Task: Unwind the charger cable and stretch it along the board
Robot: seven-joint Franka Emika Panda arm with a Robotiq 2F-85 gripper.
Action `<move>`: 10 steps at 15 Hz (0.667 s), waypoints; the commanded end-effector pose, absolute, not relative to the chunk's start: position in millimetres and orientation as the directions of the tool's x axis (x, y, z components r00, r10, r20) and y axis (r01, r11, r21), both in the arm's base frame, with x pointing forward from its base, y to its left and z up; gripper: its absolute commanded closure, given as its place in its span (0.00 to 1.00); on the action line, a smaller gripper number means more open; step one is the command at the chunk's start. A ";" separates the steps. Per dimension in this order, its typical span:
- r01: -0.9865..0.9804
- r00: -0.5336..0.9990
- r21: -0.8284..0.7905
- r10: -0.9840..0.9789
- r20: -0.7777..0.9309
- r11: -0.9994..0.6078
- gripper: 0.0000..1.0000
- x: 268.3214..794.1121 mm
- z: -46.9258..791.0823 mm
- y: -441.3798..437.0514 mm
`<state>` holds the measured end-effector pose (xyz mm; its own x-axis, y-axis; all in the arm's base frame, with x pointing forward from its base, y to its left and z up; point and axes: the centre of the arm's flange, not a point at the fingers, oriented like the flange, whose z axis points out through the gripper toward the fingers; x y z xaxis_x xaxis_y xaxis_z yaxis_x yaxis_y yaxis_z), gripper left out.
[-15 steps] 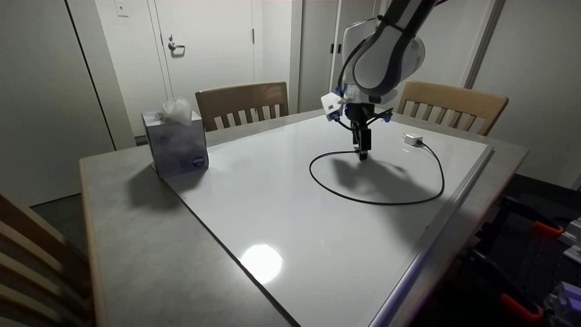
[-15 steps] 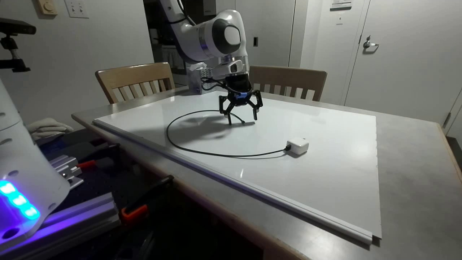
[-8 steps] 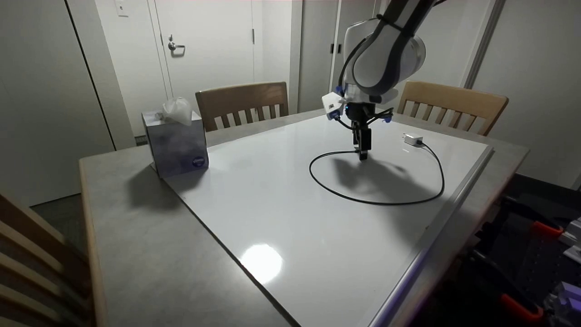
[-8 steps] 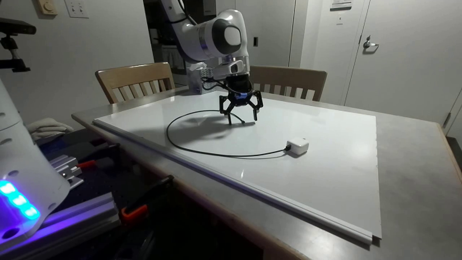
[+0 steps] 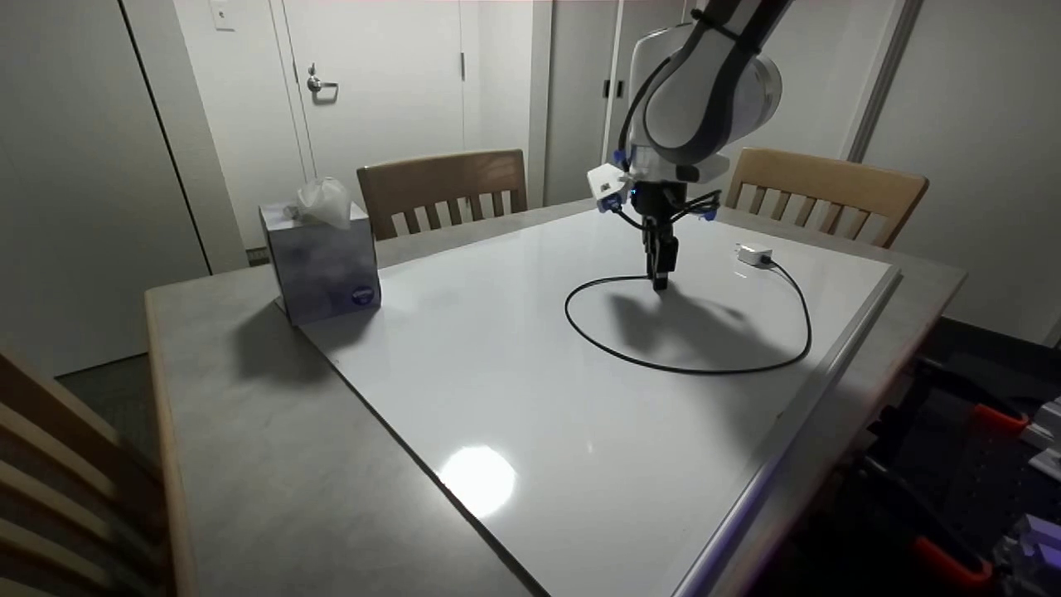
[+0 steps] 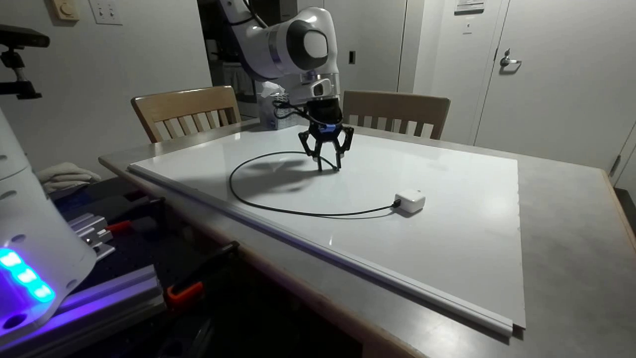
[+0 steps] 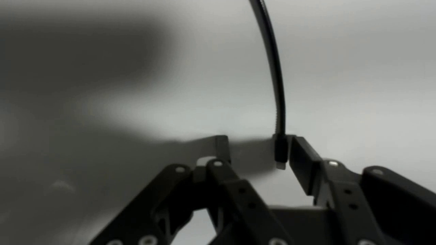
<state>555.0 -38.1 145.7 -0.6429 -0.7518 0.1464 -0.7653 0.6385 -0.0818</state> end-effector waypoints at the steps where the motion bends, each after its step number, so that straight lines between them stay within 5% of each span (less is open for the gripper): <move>1: -0.766 -0.642 -0.076 -0.756 0.125 0.638 0.81 554.8 133.0 -43.3; 4: -0.766 -0.643 -0.075 -0.756 0.123 0.639 0.99 554.3 133.7 -41.4; 10: -0.814 -0.581 -0.106 -0.801 0.144 0.571 0.98 570.7 144.3 -40.5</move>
<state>557.4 -36.7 149.3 -0.6363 -0.7597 0.1339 -0.7713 0.6301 -0.0896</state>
